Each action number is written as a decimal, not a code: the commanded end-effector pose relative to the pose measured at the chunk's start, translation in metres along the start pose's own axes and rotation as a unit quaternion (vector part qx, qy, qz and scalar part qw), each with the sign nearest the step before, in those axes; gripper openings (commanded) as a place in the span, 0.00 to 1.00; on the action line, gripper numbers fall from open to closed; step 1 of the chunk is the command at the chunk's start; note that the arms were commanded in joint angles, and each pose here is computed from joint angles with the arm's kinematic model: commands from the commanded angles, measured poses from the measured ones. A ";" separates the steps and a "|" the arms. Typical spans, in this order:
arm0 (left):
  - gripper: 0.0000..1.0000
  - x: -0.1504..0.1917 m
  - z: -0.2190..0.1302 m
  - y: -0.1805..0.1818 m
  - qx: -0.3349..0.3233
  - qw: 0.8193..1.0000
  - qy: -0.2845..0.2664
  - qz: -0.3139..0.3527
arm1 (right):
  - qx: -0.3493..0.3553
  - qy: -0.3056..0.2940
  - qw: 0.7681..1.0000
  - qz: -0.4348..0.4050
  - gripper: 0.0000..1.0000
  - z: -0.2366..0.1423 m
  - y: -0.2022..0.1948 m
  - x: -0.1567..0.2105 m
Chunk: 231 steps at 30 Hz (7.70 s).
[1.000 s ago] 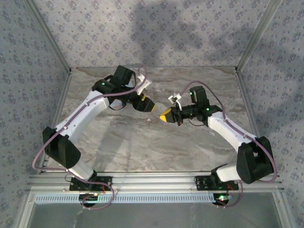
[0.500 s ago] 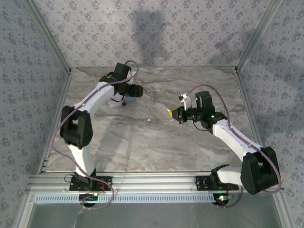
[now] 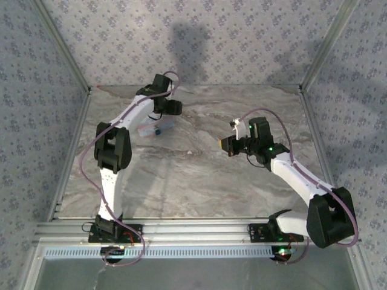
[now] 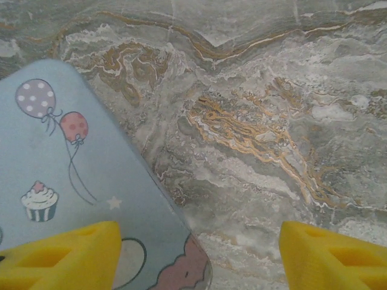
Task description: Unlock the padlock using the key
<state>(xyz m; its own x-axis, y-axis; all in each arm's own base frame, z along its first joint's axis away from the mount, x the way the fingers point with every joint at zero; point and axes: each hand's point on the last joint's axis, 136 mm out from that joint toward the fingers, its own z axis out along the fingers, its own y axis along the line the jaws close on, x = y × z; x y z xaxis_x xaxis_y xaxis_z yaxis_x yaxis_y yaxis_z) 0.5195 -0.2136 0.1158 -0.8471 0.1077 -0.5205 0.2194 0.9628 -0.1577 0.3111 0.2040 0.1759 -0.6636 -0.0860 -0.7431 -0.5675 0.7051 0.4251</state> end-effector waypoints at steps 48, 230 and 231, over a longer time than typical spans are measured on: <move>0.69 0.069 -0.065 -0.216 0.175 0.972 -0.003 0.159 | 0.064 -0.043 0.994 0.079 0.00 -0.055 -0.042 0.018; 0.16 0.142 -0.050 -0.168 0.299 0.936 0.068 -0.172 | -0.025 -0.042 0.998 -0.048 0.00 0.056 0.015 0.056; 0.15 0.142 -0.051 -0.168 0.299 0.936 0.069 -0.174 | -0.022 -0.040 0.998 -0.049 0.00 0.058 0.013 0.062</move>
<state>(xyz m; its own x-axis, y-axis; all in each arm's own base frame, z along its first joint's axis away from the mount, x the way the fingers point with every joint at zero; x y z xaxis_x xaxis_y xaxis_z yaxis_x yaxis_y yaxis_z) 0.3362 -0.3384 0.0773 -0.9644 -0.0938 -0.2471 0.1164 0.6887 -0.7156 0.2845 0.2515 0.1012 -0.6395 -0.1034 -0.7618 -0.6338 0.6318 0.4462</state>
